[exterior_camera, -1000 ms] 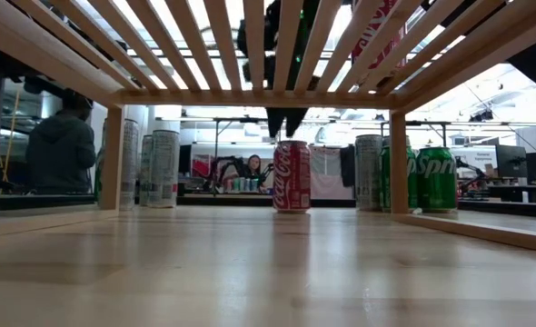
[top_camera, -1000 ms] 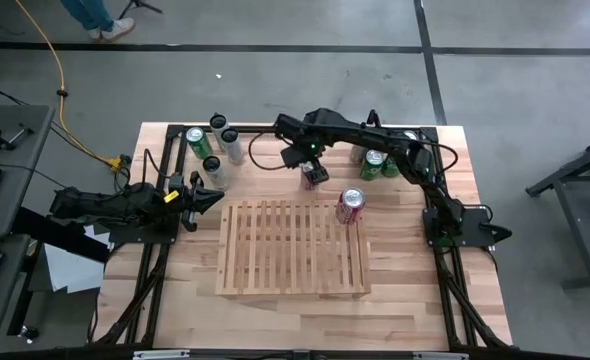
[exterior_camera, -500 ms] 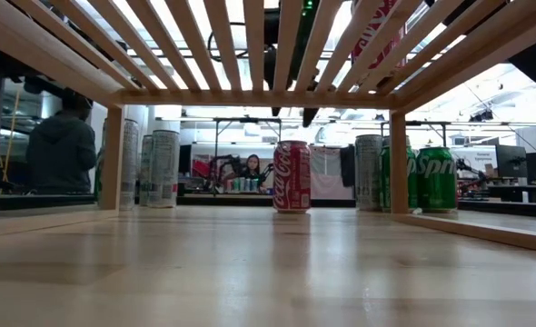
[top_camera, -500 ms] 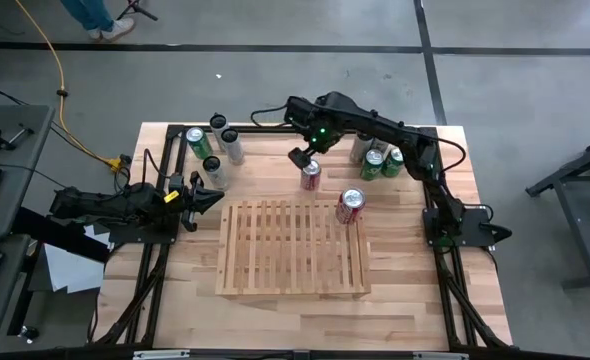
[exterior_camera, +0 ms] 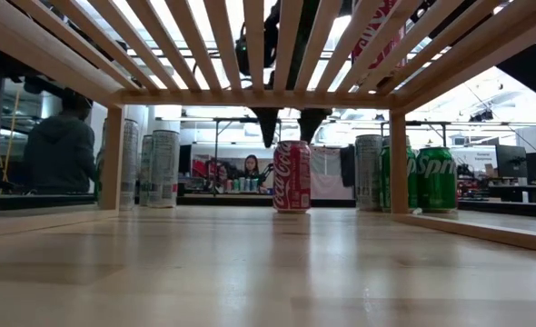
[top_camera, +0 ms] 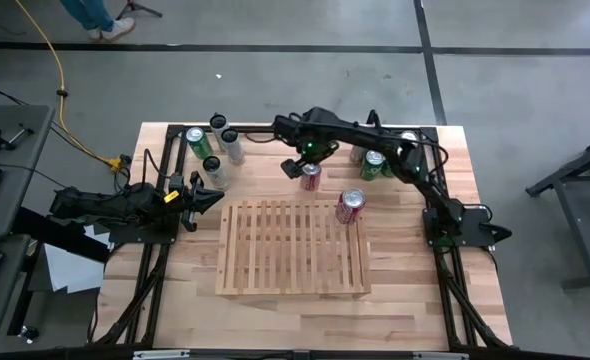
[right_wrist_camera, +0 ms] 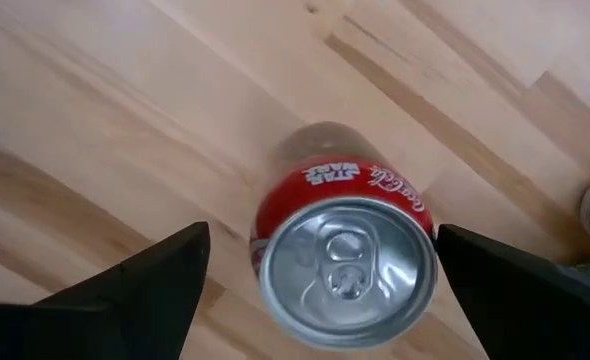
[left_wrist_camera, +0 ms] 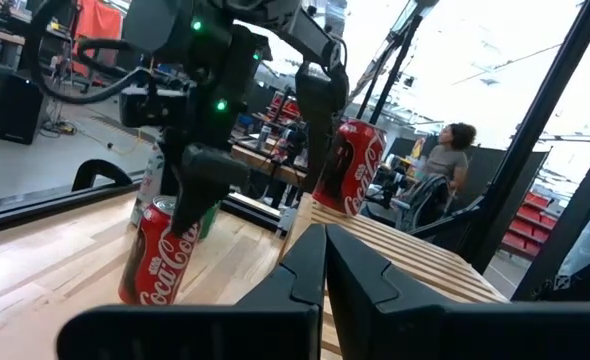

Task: Place canned beverage on shelf
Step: Put the red-white soda can on the shelf aligned with the other red-white soda can

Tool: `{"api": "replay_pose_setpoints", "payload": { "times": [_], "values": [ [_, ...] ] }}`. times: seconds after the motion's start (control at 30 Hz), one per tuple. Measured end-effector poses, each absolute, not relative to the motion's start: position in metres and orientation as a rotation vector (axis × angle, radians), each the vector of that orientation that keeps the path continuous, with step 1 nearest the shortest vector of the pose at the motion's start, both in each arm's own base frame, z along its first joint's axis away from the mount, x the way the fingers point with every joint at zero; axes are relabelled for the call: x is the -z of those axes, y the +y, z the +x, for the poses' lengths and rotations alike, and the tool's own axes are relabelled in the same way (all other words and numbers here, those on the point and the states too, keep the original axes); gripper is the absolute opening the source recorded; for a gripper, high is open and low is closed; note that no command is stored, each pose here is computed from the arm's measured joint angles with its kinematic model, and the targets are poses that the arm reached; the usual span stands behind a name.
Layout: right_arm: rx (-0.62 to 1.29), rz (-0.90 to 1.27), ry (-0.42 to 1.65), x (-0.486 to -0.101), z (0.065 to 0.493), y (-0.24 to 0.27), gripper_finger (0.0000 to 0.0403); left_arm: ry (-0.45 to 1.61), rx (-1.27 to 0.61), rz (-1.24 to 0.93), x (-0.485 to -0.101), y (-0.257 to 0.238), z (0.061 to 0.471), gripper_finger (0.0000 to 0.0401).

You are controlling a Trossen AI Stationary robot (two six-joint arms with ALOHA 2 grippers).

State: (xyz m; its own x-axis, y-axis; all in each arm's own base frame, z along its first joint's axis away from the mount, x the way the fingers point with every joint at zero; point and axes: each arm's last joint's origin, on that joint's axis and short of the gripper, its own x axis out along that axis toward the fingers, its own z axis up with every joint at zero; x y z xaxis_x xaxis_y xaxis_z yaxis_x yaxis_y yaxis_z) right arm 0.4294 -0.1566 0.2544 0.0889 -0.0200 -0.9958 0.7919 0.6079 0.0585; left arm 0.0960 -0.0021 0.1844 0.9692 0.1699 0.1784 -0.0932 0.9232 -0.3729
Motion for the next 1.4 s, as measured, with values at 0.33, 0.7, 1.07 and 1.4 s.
{"api": "replay_pose_setpoints", "payload": {
  "times": [0.33,0.7,1.07,1.4],
  "values": [
    [0.608,0.602,1.459,-0.2459,0.4277,-0.1561,0.0333,-0.210,-0.136,-0.371,-0.1844,-0.0021,0.0961,0.0003],
    [0.107,0.064,1.538,-0.2461,0.4281,-0.1585,0.0272,-0.210,-0.136,-0.371,-0.1844,-0.0021,0.0960,0.0003],
    [0.084,0.067,1.533,-0.2461,0.4284,-0.1578,0.0347,-0.210,-0.136,-0.371,-0.1844,-0.0021,0.0961,0.0003],
    [0.057,0.062,1.510,-0.2462,0.4302,-0.1578,0.0321,-0.210,-0.136,-0.371,-0.1845,-0.0021,0.0960,0.0003]
  ]
}}
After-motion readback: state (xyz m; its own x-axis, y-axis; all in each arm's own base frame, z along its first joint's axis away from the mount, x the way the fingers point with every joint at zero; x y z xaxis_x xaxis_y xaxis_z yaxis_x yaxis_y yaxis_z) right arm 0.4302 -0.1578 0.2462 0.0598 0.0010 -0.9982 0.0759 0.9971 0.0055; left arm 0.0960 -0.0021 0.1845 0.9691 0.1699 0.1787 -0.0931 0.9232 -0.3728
